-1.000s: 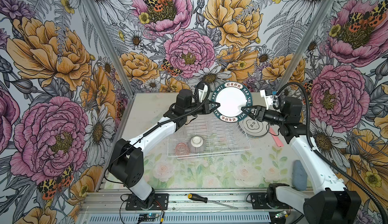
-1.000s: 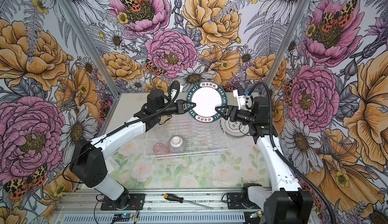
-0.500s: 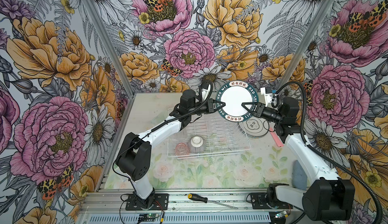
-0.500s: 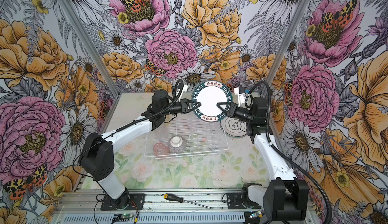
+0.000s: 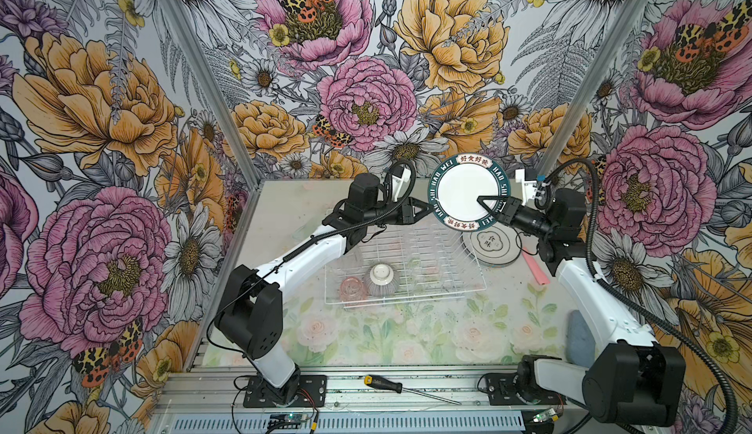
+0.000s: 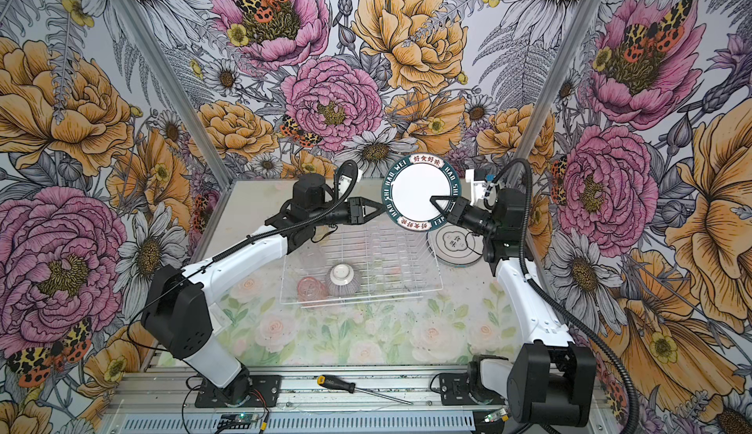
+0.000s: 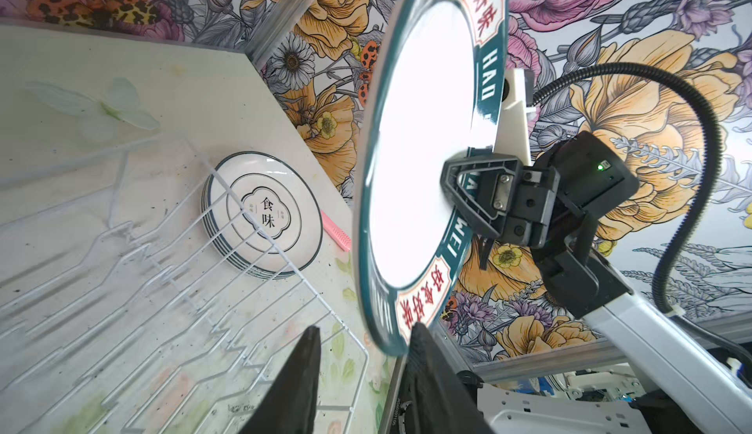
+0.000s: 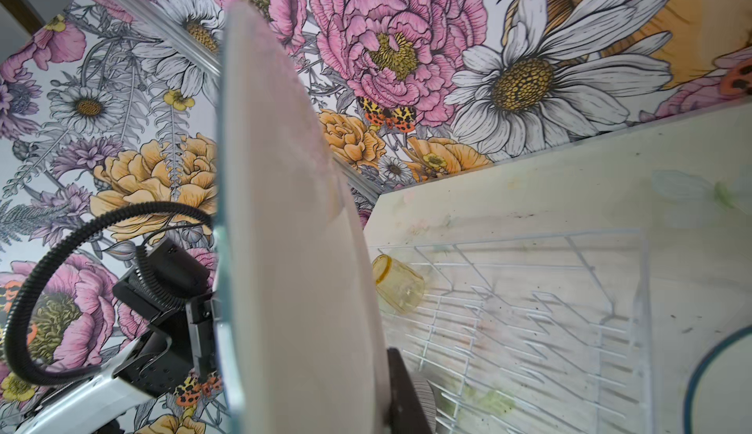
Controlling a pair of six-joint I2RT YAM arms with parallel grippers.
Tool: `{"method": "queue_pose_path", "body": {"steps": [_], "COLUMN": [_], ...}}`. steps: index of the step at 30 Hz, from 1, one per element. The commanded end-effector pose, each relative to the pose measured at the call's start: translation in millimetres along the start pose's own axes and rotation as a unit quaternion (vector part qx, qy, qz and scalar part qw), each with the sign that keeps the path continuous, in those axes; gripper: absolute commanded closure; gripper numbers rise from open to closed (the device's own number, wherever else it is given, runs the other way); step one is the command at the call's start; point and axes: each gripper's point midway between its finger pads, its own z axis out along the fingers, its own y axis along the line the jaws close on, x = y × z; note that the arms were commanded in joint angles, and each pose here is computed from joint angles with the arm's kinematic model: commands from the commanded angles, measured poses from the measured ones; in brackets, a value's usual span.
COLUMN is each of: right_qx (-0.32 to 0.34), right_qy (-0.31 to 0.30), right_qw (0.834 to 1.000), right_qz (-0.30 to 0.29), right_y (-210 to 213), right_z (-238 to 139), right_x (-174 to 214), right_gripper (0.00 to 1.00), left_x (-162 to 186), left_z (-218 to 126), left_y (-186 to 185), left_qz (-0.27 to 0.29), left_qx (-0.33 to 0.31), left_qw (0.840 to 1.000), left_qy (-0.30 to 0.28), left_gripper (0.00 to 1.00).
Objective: Unload the mixed dishes from the dish rack
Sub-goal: 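Carry the plate to the plate stack with the right gripper while the left withdraws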
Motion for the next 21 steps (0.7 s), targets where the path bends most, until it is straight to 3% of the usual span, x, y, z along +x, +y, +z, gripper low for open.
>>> {"method": "queue_pose_path", "body": {"steps": [1,4,7,13,17,21], "right_qx": [0.058,0.112,0.181,0.319,0.357,0.356], "right_qy": [-0.044,-0.066,-0.073,-0.057,-0.041,-0.014], "right_qw": [0.997,0.991,0.979,0.942,0.926,0.923], "right_qz": [0.0,0.039,0.065,0.091,0.117,0.145], "right_y": [-19.5,-60.9,-103.1,-171.6,-202.6,-221.6], "right_z": [-19.2,-38.3,-56.1,-87.5,-95.1,-88.3], "right_x": [-26.6,-32.6,-28.9,-6.4,11.2,28.9], "right_gripper": [1.0,1.0,1.0,1.0,1.0,1.0], "left_x": [6.9,13.3,12.8,0.3,-5.5,-7.5], "left_z": [-24.3,-48.7,-71.5,-107.6,-122.1,-126.8], "left_y": [19.4,39.5,46.0,46.5,46.9,47.8], "left_qz": [0.035,0.065,0.086,0.099,0.107,0.11], "left_qx": [-0.086,-0.177,-0.224,-0.256,-0.267,-0.273], "left_qw": [0.996,0.982,0.971,0.961,0.957,0.955], "left_qy": [0.0,0.008,0.01,-0.025,-0.04,-0.044], "left_gripper": [0.62,0.62,0.62,0.61,0.61,0.61]}}
